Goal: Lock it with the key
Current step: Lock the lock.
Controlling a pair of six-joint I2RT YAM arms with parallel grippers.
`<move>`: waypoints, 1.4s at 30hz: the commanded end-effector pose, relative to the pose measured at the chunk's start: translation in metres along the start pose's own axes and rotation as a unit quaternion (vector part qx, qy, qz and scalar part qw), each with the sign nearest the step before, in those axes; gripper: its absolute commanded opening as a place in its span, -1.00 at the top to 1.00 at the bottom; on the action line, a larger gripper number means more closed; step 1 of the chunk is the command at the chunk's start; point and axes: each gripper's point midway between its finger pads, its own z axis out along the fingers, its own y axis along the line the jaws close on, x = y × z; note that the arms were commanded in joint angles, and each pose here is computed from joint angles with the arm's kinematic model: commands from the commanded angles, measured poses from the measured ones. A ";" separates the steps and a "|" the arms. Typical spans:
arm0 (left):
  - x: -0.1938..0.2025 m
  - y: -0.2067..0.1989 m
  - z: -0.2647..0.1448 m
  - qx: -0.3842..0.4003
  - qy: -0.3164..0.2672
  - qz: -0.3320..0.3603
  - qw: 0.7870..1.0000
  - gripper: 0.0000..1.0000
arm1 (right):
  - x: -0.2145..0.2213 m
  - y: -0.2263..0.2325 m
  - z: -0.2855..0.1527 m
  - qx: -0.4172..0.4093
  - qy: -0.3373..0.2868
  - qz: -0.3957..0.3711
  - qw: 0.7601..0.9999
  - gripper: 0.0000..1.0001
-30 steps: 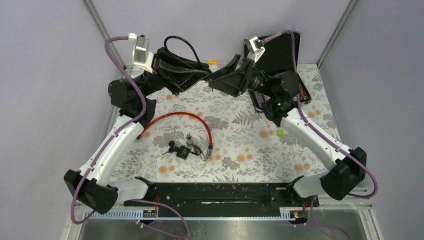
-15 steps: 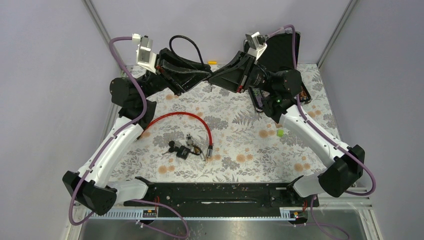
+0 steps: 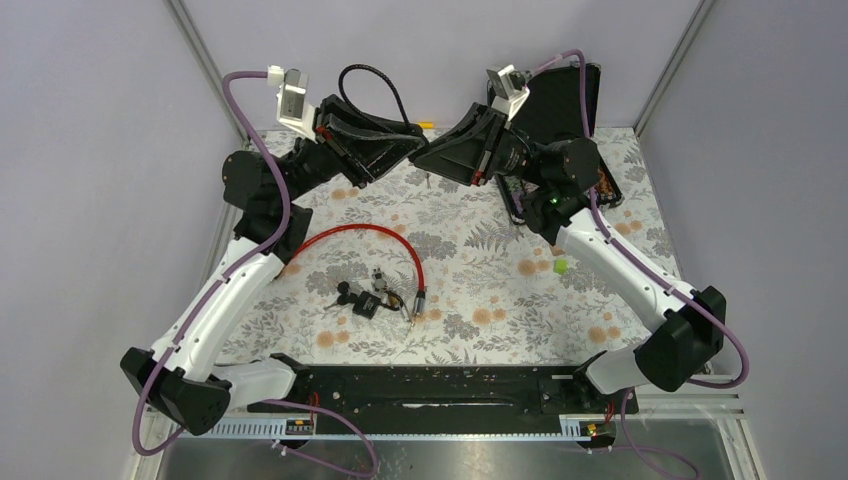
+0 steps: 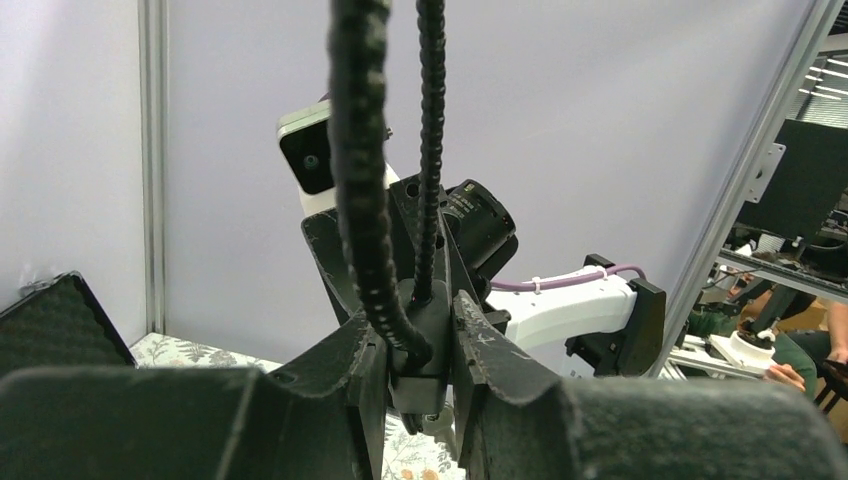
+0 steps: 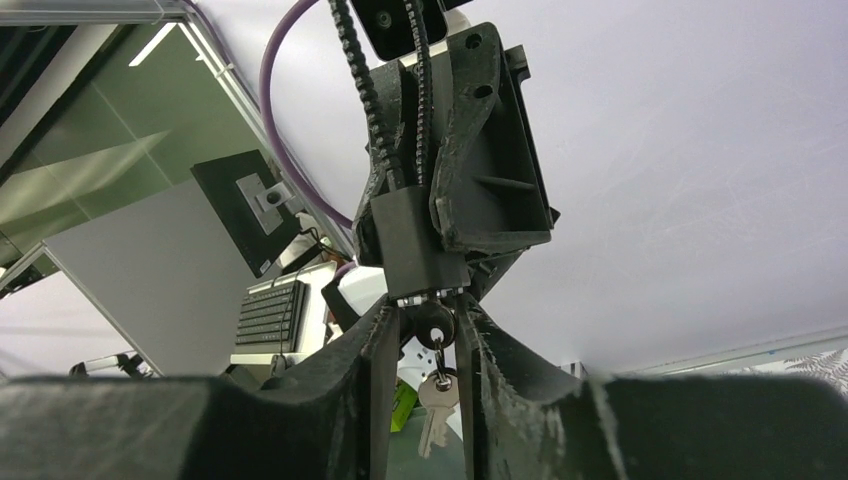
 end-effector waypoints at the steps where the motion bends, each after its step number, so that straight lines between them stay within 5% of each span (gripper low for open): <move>1: -0.031 -0.004 0.002 -0.025 -0.045 0.022 0.998 1.00 | -0.003 0.030 0.004 -0.045 0.010 -0.039 0.998 0.37; 4: -0.033 -0.001 0.001 -0.037 -0.052 0.014 0.998 1.00 | -0.003 0.028 0.004 -0.042 0.009 -0.038 0.998 0.47; 8: -0.032 0.007 0.000 -0.062 -0.053 0.003 0.997 1.00 | -0.002 0.021 0.004 -0.022 0.011 -0.044 0.999 0.99; 13: -0.031 0.033 -0.007 -0.150 -0.046 -0.019 0.987 1.00 | 0.007 -0.014 -0.003 0.076 0.031 -0.060 0.995 1.00; 20: -0.014 0.073 -0.019 -0.274 0.000 -0.062 0.960 1.00 | 0.014 -0.067 -0.025 0.257 0.065 -0.137 0.955 1.00; 21: -0.011 0.078 -0.021 -0.286 0.006 -0.067 0.956 1.00 | 0.014 -0.070 -0.027 0.267 0.070 -0.146 0.950 0.94; 23: -0.009 0.077 -0.021 -0.284 0.012 -0.064 0.957 1.00 | 0.016 -0.072 -0.030 0.272 0.076 -0.150 0.947 -0.02; 25: -0.009 0.073 -0.019 -0.270 0.017 -0.055 0.961 1.00 | 0.020 -0.063 -0.030 0.250 0.082 -0.159 0.952 -0.63; 26: -0.011 0.067 -0.017 -0.254 0.017 -0.046 0.966 1.00 | 0.022 -0.056 -0.029 0.233 0.085 -0.160 0.955 -0.78; 32: -0.009 0.034 -0.011 -0.164 0.042 0.002 0.986 1.00 | 0.021 -0.026 -0.029 0.160 0.073 -0.147 0.973 -0.85; 37: -0.006 0.017 -0.010 -0.120 0.055 0.010 0.991 1.00 | 0.017 -0.015 -0.020 0.126 0.062 -0.121 0.983 -0.61; 42: -0.004 0.002 -0.009 -0.082 0.064 0.003 0.995 1.00 | 0.012 -0.004 -0.013 0.098 0.052 -0.120 0.987 -0.77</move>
